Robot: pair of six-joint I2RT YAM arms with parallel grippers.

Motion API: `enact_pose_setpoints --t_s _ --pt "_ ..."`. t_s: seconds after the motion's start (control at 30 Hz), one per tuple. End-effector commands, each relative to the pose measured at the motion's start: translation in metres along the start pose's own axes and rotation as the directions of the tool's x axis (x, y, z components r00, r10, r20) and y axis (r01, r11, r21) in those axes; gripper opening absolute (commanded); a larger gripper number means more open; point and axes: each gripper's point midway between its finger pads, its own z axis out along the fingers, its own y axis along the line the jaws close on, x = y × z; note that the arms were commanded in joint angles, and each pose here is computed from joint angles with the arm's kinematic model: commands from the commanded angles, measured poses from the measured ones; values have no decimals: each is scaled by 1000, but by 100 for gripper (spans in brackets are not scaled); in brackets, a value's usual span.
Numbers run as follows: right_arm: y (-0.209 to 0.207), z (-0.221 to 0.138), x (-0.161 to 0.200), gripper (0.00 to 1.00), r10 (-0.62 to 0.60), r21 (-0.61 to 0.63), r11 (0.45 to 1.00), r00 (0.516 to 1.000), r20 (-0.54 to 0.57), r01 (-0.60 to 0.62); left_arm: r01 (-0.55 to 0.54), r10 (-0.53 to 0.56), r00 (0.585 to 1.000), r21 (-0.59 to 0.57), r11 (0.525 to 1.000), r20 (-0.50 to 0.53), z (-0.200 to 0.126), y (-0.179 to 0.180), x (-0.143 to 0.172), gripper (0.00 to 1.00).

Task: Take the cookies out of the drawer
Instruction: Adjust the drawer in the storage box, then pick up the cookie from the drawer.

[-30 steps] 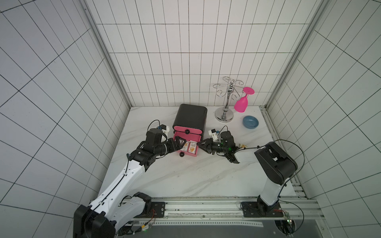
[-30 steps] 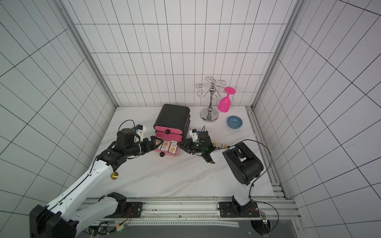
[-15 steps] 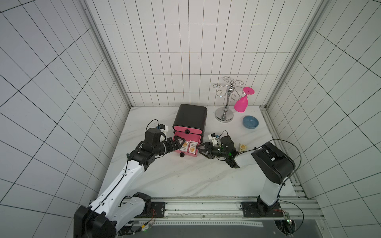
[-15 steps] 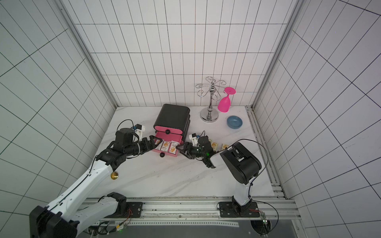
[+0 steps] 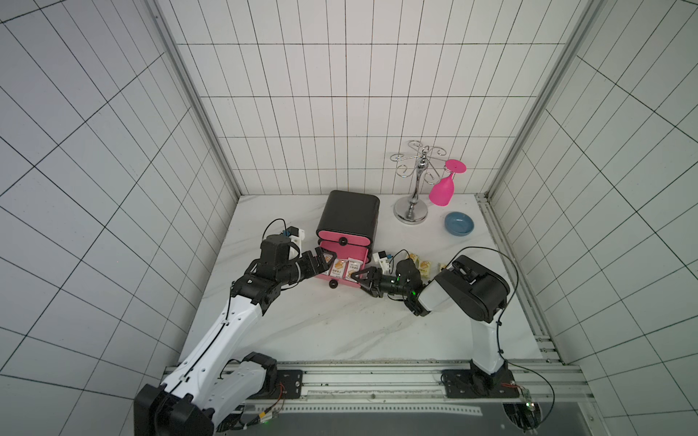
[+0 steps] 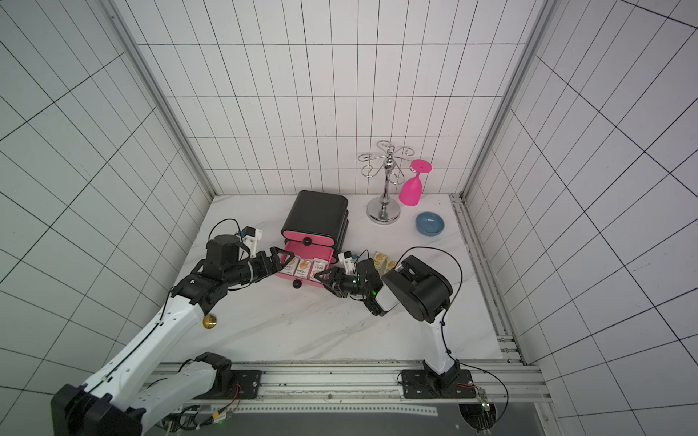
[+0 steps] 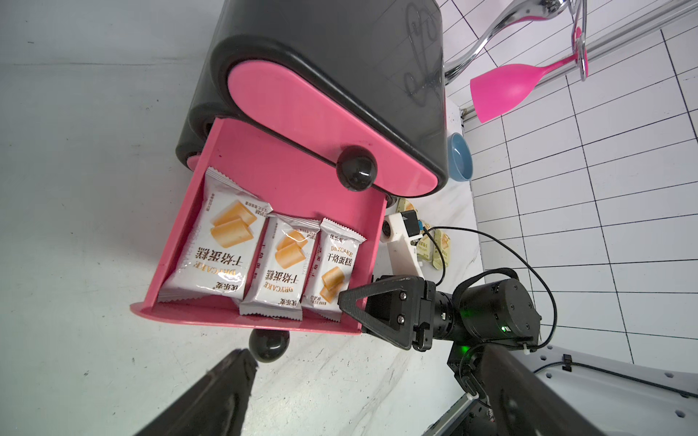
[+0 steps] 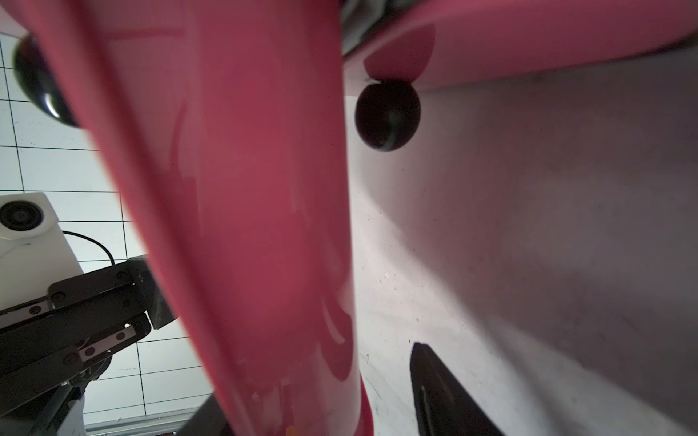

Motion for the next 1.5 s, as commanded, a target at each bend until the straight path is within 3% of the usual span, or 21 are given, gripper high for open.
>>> enact_pose_setpoints --t_s 0.0,0.3,0.67,0.83,0.97,1.17,1.33,1.47 --pt "20 3 -6 53 -51 -37 998 999 13 51 -26 26 1000 17 1000 5 -1 -1 0 98" --pt "34 4 -11 23 -69 -42 997 998 12 69 -55 54 998 -3 999 -44 3 8 10 98" --pt "33 7 -10 23 -53 -34 998 999 -10 53 -116 96 983 -125 985 -155 11 21 17 98" --pt "29 9 -9 23 -53 -13 999 998 -18 53 -242 187 953 -225 944 -238 17 11 25 96" --pt "26 9 -10 24 -51 16 999 998 -25 51 -345 246 914 -300 889 -323 26 11 33 88" --pt "25 9 -10 24 -53 26 998 998 -29 54 -444 240 859 -425 789 -451 42 30 40 81" --pt "28 10 -11 24 -54 27 998 998 -30 54 -461 244 863 -491 739 -443 56 44 35 80" --pt "27 11 -10 24 -54 28 998 998 -37 55 -452 253 871 -484 749 -422 68 39 33 78"
